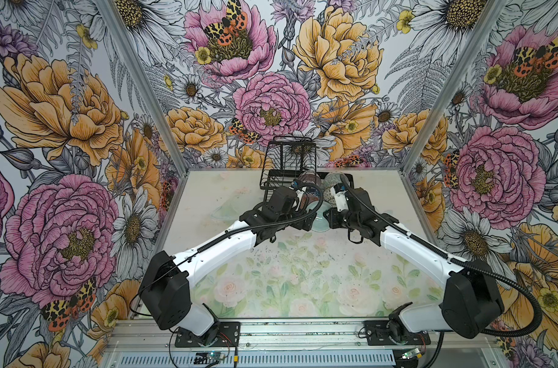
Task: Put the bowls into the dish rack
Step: 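Close the right gripper on the pale green bowl rim beside the left gripper, then lower the pale green bowl beside the brown-white bowl in the rack with the right gripper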
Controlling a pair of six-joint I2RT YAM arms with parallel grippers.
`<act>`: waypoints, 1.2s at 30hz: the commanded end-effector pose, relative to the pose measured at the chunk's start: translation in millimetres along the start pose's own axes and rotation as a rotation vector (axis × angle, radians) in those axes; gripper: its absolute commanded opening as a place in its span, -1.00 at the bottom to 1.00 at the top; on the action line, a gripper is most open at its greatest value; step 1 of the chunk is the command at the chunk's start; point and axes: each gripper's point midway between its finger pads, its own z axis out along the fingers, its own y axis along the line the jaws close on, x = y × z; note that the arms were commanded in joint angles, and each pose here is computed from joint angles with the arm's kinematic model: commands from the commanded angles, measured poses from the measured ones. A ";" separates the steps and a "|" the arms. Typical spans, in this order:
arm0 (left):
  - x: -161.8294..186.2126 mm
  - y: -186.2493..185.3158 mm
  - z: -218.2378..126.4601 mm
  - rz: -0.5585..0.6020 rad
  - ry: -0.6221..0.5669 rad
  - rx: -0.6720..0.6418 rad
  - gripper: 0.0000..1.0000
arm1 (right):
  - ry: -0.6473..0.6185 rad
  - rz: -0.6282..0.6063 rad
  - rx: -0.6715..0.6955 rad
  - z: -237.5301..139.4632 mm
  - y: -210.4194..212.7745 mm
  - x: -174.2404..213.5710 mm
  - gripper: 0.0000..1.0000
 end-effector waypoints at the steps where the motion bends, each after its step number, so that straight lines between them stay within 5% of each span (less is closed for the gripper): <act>1: 12.6 15.7 -12.5 0.023 0.039 -0.072 0.98 | -0.074 -0.046 0.022 -7.8 -0.4 -18.4 -1.00; 10: 22.5 42.9 -33.9 0.011 0.059 -0.133 0.97 | -0.120 -0.134 0.119 -20.6 -32.7 -36.1 -1.00; 24: 20.2 70.3 -46.7 -0.024 0.045 -0.165 0.97 | -0.151 -0.410 0.534 -26.9 -107.9 -97.8 -1.00; 36: 11.6 74.6 -49.8 -0.019 0.027 -0.166 0.98 | -0.254 -0.828 0.661 -10.3 -113.6 -122.8 -1.00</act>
